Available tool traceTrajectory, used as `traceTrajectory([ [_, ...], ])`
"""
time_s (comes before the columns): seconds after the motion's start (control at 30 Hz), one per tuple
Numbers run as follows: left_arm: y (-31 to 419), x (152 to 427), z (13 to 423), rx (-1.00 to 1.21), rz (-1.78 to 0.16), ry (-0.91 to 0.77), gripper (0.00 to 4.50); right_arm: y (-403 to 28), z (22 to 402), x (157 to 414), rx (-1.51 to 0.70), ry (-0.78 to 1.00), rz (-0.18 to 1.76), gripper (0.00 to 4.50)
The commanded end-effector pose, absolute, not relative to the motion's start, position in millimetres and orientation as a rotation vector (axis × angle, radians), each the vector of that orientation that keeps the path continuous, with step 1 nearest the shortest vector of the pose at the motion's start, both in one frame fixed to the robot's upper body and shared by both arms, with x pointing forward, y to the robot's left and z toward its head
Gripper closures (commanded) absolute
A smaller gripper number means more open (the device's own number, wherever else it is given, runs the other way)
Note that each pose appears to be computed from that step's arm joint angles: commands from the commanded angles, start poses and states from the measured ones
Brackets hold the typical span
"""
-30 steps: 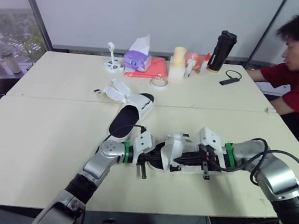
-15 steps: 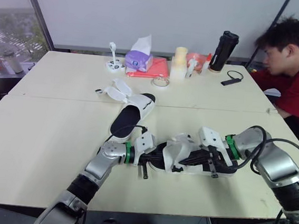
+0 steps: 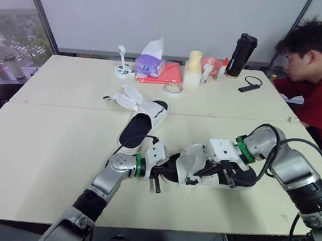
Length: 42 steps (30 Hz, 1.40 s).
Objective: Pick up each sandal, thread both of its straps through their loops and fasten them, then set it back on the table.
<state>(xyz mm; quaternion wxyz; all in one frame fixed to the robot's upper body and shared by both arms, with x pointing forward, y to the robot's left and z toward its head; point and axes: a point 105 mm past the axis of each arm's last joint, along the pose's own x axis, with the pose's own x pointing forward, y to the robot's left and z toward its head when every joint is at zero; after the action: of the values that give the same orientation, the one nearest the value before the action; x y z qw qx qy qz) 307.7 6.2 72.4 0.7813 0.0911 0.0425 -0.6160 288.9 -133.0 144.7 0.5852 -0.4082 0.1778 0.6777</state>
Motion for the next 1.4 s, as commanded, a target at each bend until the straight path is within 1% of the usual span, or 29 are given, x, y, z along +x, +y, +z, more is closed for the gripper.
traceTrajectory([
  [0.03, 13, 306, 49, 0.192, -1.291, 0.194, 4.50, -135, 133, 287, -1.029, 0.459, 1.606, 4.46],
  [0.2, 12, 306, 48, 0.181, -1.286, 0.195, 4.50, -132, 141, 284, -1.100, 0.409, 1.635, 4.46],
  [0.33, 11, 307, 48, 0.175, -1.282, 0.195, 4.50, -121, 142, 270, -1.019, 0.388, 1.704, 4.46],
  [0.57, 12, 306, 45, 0.175, -1.274, 0.201, 4.50, -123, 137, 259, -0.787, 0.492, 1.717, 4.46],
  [0.77, 14, 307, 44, 0.176, -1.268, 0.208, 4.50, -125, 137, 263, -0.706, 0.524, 1.683, 4.46],
  [0.87, 14, 307, 44, 0.179, -1.265, 0.211, 4.50, -123, 137, 272, -0.612, 0.524, 1.627, 4.46],
  [0.97, 15, 307, 42, 0.181, -1.260, 0.215, 4.50, -115, 136, 273, -0.521, 0.505, 1.604, 4.46],
  [1.13, 17, 307, 41, 0.181, -1.252, 0.220, 4.50, -116, 132, 277, -0.467, 0.500, 1.537, 4.46],
  [1.17, 18, 307, 41, 0.182, -1.250, 0.221, 4.50, -119, 131, 277, -0.449, 0.501, 1.514, 3.92],
  [1.2, 18, 307, 40, 0.182, -1.248, 0.222, 4.50, -121, 131, 277, -0.435, 0.506, 1.502, 3.60],
  [1.23, 19, 307, 40, 0.183, -1.247, 0.224, 4.50, -123, 131, 276, -0.422, 0.508, 1.490, 3.16],
  [1.33, 21, 307, 39, 0.181, -1.236, 0.228, 4.50, -128, 143, 280, -0.282, 0.462, 1.373, 1.69],
  [1.4, 22, 307, 38, 0.181, -1.234, 0.230, 4.50, -129, 149, 279, -0.213, 0.446, 1.343, 1.69],
])
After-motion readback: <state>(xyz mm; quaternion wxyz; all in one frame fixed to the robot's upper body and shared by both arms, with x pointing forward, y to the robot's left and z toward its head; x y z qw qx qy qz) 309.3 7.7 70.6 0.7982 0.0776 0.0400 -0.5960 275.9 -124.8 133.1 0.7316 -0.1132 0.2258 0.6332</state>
